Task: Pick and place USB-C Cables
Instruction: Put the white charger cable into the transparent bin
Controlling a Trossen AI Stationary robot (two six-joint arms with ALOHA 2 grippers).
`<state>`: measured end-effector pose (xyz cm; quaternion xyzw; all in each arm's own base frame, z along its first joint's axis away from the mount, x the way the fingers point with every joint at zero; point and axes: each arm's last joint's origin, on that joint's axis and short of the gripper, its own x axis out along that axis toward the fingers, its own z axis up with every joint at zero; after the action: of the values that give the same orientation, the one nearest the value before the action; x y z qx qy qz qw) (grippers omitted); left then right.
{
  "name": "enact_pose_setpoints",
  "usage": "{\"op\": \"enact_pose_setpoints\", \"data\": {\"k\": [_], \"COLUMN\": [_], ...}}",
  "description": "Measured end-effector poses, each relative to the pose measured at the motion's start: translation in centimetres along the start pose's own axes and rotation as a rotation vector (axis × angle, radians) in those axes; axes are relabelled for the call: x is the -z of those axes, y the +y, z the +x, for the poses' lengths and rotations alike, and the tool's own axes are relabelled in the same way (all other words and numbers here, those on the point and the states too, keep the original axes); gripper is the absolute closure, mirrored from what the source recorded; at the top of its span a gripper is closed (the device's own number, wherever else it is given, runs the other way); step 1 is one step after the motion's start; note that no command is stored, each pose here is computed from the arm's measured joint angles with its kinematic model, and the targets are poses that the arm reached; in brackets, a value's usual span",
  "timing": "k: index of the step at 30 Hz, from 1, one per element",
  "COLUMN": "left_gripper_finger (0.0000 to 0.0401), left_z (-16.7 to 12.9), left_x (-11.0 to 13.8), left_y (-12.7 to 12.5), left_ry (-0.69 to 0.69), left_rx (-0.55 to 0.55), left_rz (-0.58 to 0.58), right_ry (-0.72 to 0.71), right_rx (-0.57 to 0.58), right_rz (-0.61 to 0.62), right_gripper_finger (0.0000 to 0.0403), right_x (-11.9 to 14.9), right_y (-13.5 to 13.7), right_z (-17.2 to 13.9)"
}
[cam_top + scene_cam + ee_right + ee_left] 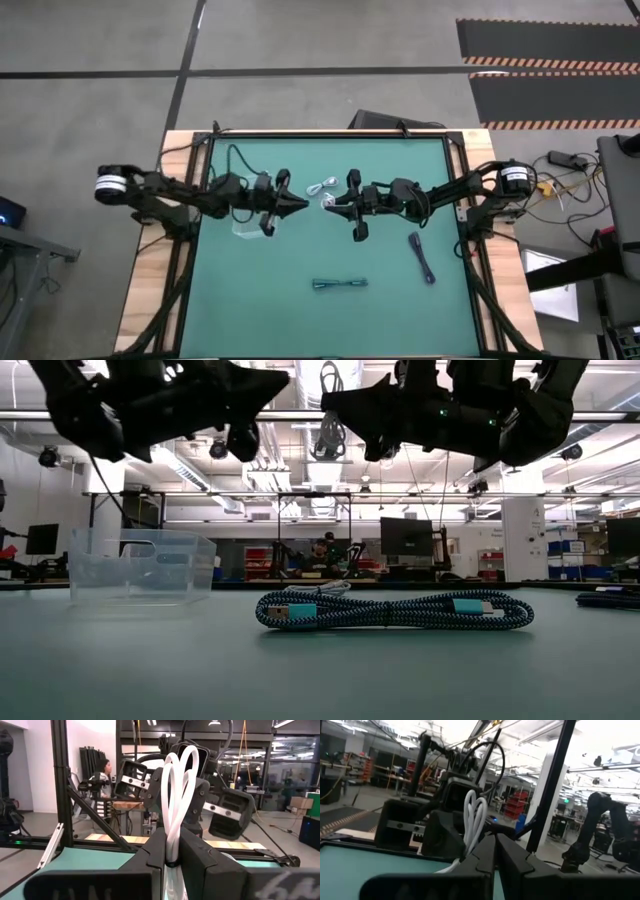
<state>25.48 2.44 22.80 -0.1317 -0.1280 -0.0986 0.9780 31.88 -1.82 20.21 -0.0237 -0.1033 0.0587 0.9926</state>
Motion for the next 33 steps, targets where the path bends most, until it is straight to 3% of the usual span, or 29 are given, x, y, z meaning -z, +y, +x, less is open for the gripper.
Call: {"op": "enact_pose_setpoints", "data": {"k": [9, 16, 24, 33], "left_gripper_finger": [0.0395, 0.0324, 0.0228, 0.0212], "left_z": [1.8, 2.2, 2.2, 3.5], "left_x": [0.1, 0.4, 0.4, 1.5], "left_y": [0.6, 0.6, 1.0, 1.7], "left_ry": [0.000, 0.010, -0.014, 0.012], "left_rx": [0.000, -0.002, -0.114, -0.137], "left_rz": [0.022, 0.025, 0.093, 0.091], "right_ry": [0.000, 0.017, 0.039, 0.057], "right_rx": [0.002, 0.014, 0.068, 0.097], "right_rz": [-0.003, -0.001, 0.005, 0.000], "right_gripper_finger": [0.0374, 0.0374, 0.0374, 0.0374], "right_x": [0.0, 0.2, 0.4, 0.5], "right_y": [0.0, -0.1, -0.4, -0.5], "right_z": [0.0, 0.0, -0.1, 0.0]}}
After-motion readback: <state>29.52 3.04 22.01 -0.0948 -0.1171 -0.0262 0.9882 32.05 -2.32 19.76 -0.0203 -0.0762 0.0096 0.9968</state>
